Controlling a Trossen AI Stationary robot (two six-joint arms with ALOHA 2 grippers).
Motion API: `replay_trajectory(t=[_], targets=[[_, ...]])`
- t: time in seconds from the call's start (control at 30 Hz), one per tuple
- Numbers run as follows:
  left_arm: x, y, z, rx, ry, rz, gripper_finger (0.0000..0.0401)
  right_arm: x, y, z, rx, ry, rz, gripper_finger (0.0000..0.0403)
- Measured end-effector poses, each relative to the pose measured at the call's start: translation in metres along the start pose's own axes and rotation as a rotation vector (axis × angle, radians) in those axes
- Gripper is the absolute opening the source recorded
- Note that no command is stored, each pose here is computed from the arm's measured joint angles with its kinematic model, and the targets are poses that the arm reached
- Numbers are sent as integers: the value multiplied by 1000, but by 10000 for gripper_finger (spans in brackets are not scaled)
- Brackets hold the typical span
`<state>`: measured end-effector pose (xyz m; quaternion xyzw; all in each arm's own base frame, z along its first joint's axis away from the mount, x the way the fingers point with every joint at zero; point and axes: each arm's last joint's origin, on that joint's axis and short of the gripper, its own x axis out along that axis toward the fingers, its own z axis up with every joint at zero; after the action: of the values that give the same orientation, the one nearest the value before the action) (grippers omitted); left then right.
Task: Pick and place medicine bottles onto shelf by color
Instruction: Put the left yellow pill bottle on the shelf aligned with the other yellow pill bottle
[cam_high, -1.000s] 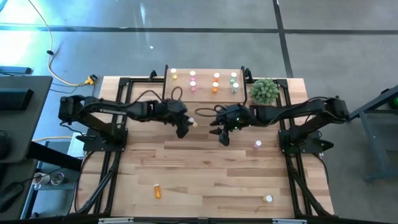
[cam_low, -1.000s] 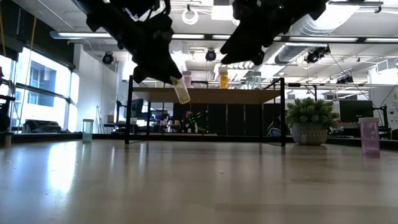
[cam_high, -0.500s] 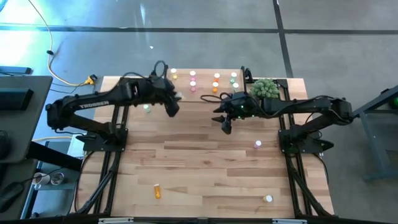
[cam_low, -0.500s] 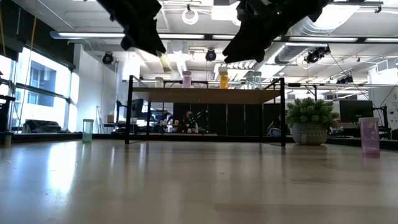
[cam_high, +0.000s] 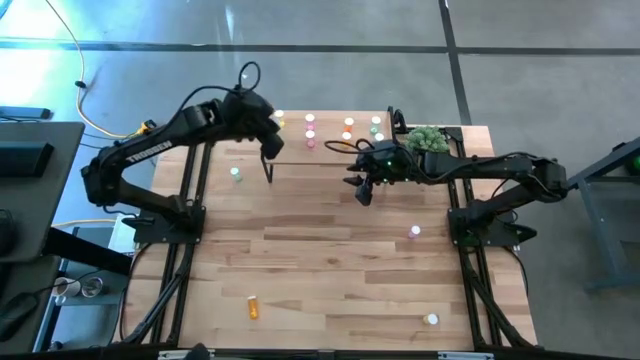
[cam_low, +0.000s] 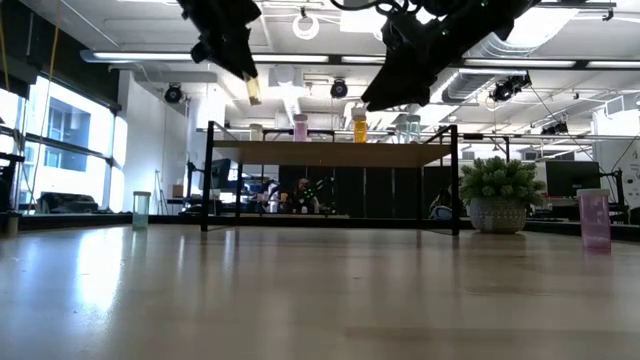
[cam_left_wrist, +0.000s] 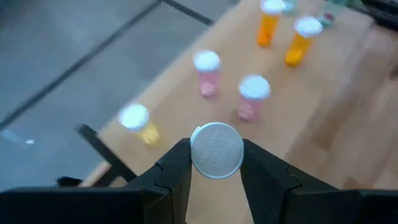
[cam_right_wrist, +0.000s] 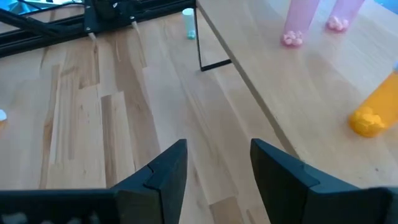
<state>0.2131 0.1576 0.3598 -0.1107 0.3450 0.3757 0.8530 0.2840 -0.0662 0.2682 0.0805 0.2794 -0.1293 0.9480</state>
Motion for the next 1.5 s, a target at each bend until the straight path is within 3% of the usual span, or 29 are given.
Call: replay_trajectory(t=[0.17, 0.33, 0.87, 1.5], targets=[[19, -3, -10, 44, 154, -43, 113, 0, -5, 0, 8, 8, -14, 167], [36, -5, -13, 63, 219, -61, 113, 0, -11, 0, 20, 8, -32, 167], [48, 14, -13, 18, 244, -35, 113, 0, -16, 0, 40, 13, -46, 167], [62, 10, -13, 25, 261, -51, 113, 0, -16, 0, 40, 13, -46, 167]])
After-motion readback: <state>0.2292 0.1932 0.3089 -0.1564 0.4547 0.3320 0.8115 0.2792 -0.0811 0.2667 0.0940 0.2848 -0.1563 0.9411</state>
